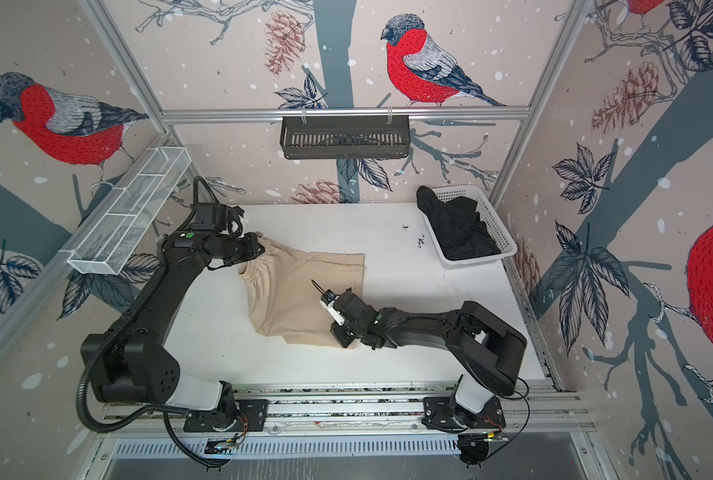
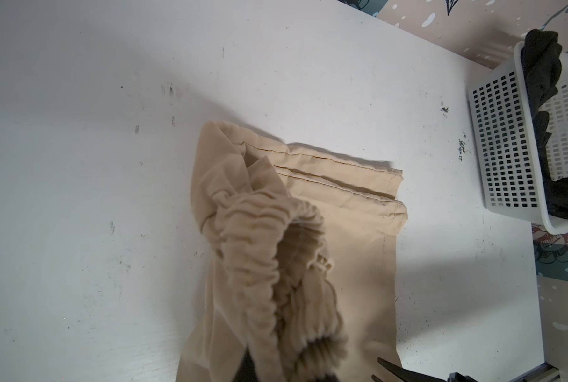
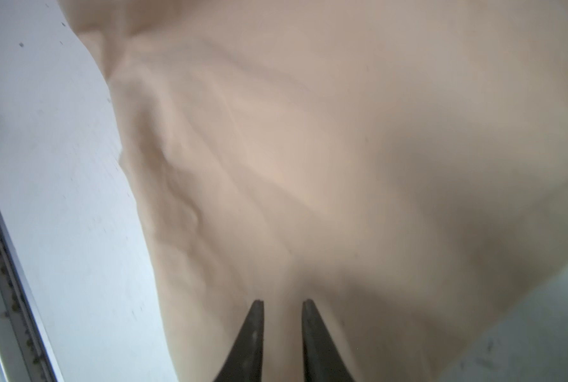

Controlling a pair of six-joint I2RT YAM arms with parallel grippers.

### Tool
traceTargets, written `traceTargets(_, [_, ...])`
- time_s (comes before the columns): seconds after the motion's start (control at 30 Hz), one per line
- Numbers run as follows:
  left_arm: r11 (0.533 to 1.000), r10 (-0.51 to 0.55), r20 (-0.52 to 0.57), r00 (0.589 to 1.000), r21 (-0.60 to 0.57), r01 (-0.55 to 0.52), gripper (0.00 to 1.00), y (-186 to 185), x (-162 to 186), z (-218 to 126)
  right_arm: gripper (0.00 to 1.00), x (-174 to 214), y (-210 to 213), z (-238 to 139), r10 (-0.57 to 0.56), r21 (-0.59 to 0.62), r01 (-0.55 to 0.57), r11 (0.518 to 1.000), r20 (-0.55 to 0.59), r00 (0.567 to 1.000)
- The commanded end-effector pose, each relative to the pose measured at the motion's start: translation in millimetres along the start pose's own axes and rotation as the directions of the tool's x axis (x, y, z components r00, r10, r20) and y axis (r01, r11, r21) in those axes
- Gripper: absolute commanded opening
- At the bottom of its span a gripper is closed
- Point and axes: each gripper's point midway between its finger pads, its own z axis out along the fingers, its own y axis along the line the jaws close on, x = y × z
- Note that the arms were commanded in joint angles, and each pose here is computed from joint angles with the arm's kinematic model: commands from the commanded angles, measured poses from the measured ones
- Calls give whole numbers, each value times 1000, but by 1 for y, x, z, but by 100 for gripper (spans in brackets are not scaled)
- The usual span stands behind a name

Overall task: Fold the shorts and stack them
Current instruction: 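Lay the waistband onto the shorts with the right gripper and draw back toward the robot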

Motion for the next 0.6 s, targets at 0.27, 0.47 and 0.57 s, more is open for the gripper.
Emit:
traceTargets(0.27, [1000,11,21,1000,21,-11,0,-46,25,12,13,52,9,1,50,47,-48,998,-51,997])
traceTargets(0.47, [996,3,38,999,88,-6,0,-74,37,27,11,54,22,10,36,14,-36,999,-57,998])
traceTargets(0.57, [994,6,36,999,109,-10,0,-84,37,33,11,59,28,14,23,9,-22,1000,-76,997])
